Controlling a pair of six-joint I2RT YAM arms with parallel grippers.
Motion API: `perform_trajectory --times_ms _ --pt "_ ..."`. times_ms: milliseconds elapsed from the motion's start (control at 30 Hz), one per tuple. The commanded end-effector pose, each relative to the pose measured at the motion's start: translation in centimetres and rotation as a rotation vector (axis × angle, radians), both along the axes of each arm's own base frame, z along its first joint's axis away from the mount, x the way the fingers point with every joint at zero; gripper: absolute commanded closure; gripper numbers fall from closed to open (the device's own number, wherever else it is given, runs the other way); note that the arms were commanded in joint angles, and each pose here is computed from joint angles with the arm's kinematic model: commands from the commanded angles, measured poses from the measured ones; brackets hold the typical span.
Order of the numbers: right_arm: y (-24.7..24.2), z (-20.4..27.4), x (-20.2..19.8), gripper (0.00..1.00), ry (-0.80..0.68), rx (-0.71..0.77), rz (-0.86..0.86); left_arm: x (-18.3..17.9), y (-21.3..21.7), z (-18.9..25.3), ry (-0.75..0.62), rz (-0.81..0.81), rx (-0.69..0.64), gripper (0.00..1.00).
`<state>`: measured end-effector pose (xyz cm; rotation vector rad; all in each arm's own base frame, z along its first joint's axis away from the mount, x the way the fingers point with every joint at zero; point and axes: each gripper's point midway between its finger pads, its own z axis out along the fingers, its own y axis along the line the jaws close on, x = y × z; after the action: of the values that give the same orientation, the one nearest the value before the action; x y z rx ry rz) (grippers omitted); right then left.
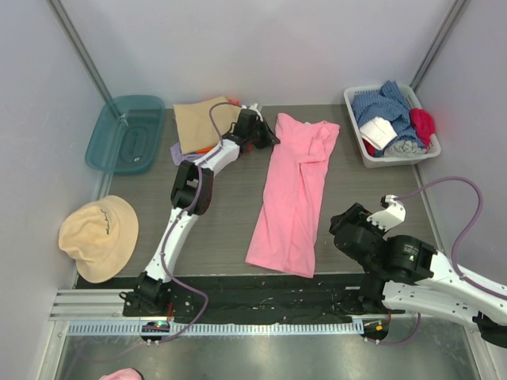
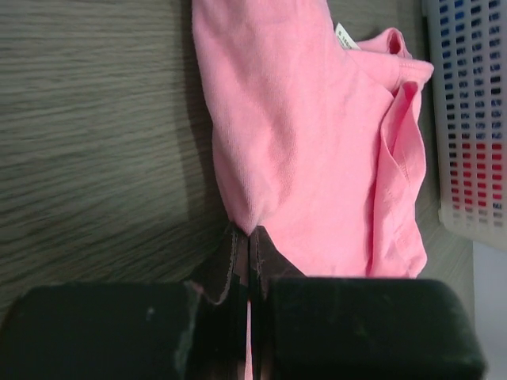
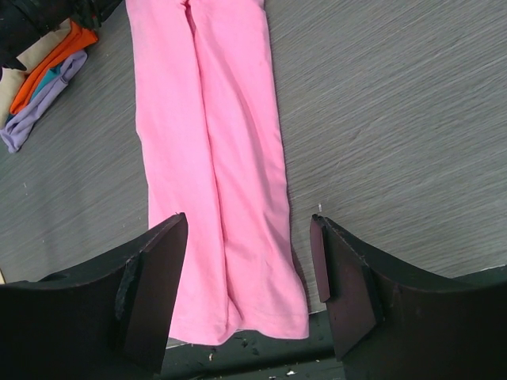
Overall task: Fold and stack the t-shirts
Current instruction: Fold the tshirt
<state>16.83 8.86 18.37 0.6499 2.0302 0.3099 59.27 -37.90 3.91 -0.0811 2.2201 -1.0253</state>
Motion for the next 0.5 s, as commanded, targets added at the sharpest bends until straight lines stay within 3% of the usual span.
perform_trajectory --times_ms 0,367,433,467 --pt "0.1 0.8 0.6 0.29 -0.044 0.041 -0.034 3.6 2.2 2.5 -0.073 0.144 -0.036 1.00" --pt "-0.1 0.5 0.5 0.29 -0.041 0.040 -0.035 4.9 3.5 2.9 -0.077 0.217 -0.054 0.99" --pt "-0.1 0.5 0.5 0.29 -0.040 0.038 -0.034 4.7 3.2 3.5 -0.080 0.202 -0.067 0.88" --pt "-0.1 0.4 0.4 0.29 -0.038 0.032 -0.030 4.7 3.2 3.8 -0.083 0.198 -0.073 0.62"
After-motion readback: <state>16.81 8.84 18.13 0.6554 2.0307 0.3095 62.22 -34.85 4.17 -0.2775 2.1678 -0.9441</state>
